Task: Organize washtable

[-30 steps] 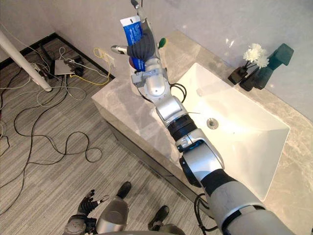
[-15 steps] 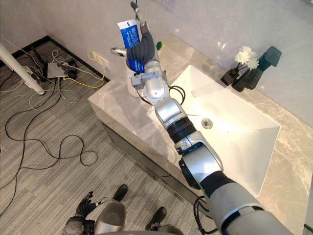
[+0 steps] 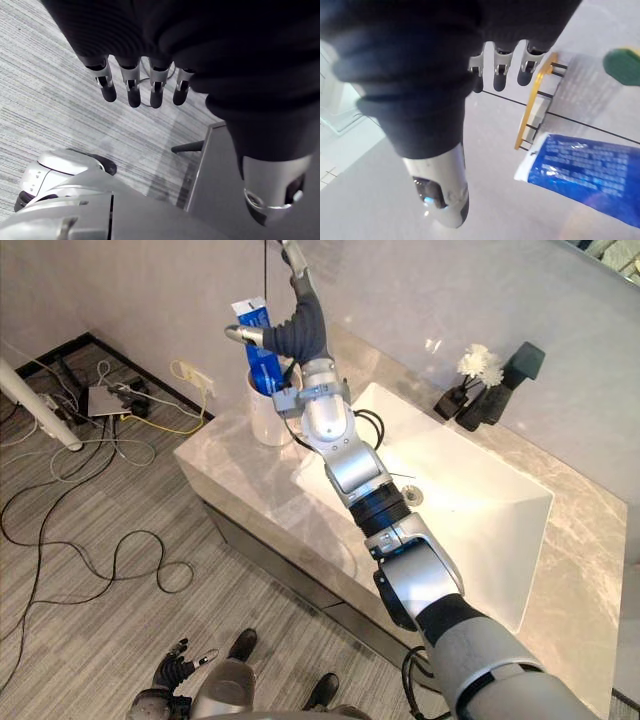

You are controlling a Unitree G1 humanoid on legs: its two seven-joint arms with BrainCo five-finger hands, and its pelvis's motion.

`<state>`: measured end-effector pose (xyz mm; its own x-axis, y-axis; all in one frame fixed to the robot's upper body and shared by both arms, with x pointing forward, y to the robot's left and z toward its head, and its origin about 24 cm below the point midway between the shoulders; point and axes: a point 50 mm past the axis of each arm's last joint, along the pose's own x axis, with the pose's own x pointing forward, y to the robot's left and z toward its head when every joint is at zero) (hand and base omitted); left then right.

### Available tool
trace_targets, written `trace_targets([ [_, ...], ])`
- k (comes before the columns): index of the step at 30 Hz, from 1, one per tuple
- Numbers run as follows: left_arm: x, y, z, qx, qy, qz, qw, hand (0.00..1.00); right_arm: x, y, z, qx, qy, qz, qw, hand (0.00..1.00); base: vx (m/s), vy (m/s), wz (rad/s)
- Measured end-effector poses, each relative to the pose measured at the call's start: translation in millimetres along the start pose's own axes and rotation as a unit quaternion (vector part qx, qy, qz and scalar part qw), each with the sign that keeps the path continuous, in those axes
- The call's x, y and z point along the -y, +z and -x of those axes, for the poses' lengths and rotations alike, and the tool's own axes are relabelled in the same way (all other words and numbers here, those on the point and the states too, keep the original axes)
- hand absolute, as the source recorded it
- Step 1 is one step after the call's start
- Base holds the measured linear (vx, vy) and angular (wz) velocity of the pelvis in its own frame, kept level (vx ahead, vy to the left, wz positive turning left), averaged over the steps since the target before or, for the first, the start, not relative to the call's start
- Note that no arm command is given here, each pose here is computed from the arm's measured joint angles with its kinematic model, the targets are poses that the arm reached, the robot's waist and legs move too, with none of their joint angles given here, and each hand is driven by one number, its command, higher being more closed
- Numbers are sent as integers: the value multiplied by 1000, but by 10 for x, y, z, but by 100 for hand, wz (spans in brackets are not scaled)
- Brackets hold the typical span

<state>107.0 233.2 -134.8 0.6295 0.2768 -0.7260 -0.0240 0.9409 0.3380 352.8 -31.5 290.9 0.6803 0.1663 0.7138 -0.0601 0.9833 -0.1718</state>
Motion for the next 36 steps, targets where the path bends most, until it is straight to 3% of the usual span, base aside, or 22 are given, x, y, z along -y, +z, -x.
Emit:
trace_targets([
  [5, 2, -56, 10, -12, -1, -2, 1000, 0, 112, 242, 54, 66, 9, -1, 998, 0, -2, 4, -3],
  [15, 18, -256, 93, -44, -13, -6, 999, 0, 600, 834, 436, 251, 65, 86, 962, 0, 13, 7, -15],
  [19, 32, -297, 103, -52, -16, -6, 998, 0, 1036, 1076, 588, 309, 22, 155, 938, 0, 15, 3, -21],
  [23, 37, -342, 113, -61, -24, -15, 998, 0, 1671, 1360, 864, 355, -107, 227, 901, 0, 16, 13, -19],
  [27, 66, -372, 123, -69, -24, -6, 997, 0, 2344, 1363, 1343, 304, -253, 308, 865, 0, 19, 18, -20],
  [30, 91, -385, 126, -73, -33, -4, 997, 0, 2690, 1167, 1733, 217, -333, 323, 859, 0, -7, 14, -23],
  [36, 115, -424, 140, -83, -46, 2, 996, 0, 2934, 556, 2581, -27, -422, 332, 843, 0, -25, -1, -21],
])
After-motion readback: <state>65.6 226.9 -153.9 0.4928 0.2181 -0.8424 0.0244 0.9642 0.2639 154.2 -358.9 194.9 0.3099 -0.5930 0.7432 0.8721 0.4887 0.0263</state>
